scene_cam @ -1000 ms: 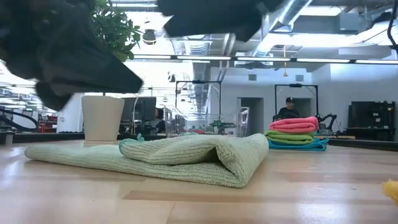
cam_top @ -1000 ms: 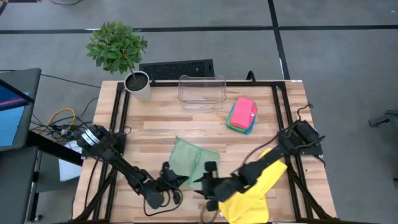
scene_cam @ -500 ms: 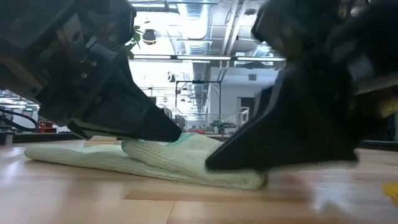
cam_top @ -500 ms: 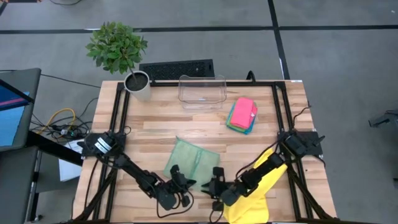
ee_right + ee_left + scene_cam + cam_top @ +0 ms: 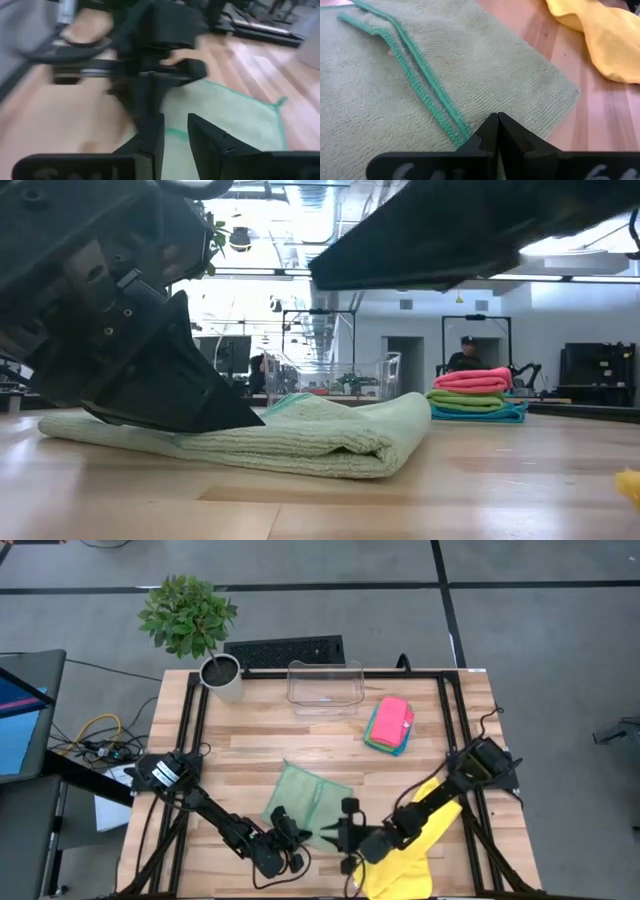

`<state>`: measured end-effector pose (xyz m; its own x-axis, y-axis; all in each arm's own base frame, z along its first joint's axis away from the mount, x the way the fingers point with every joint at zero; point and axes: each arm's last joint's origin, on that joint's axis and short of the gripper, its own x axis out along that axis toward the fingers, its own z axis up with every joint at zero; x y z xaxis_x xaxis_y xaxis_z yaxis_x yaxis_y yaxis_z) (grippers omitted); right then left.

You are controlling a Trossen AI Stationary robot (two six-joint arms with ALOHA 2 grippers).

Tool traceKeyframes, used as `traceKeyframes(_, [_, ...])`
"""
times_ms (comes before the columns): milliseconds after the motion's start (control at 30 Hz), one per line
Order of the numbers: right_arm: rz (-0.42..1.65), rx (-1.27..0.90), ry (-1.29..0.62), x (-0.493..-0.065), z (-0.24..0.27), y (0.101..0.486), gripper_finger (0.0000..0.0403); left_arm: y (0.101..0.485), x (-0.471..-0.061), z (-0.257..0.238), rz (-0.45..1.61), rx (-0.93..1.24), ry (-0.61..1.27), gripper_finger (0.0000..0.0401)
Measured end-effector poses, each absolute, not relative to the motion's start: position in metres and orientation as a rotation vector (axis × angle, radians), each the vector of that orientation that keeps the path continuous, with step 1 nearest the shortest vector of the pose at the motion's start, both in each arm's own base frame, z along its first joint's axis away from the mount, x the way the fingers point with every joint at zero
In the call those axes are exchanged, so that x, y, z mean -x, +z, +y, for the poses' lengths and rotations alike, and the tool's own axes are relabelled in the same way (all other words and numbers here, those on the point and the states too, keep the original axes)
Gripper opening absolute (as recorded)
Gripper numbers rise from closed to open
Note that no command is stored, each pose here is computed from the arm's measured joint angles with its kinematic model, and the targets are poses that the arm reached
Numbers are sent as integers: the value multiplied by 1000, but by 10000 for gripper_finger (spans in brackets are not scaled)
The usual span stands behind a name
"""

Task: Fold microfiber towels
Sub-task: Fold the light green microfiber towel

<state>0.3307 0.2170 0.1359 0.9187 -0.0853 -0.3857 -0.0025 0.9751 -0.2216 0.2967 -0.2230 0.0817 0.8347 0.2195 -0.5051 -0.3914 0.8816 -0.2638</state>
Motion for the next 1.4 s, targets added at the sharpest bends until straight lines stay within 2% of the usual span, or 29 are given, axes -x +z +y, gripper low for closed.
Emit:
traceKeyframes(133, [431,213,-93,-347,195,121,107,81,-296,-223,491,368,331,0])
traceKeyframes(433, [493,85,-174,-359,167,53,107,81,-296,-223,496,357,331,0])
traceKeyframes(600, [476,88,-147,-351,166,64,107,81,-295,-223,497,356,329,0])
traceKeyframes(767, [418,187,-239,-342,155,90,107,81,-295,-224,499,357,327,0])
traceKeyframes(1100, [425,2,-291,-326,126,47,107,81,-295,-224,502,359,324,0])
traceKeyframes(1267, [427,-20,-325,-324,119,47,107,81,-295,-224,503,359,323,0])
traceKeyframes(1400, [402,45,-320,-324,117,57,107,81,-295,-224,503,359,322,0])
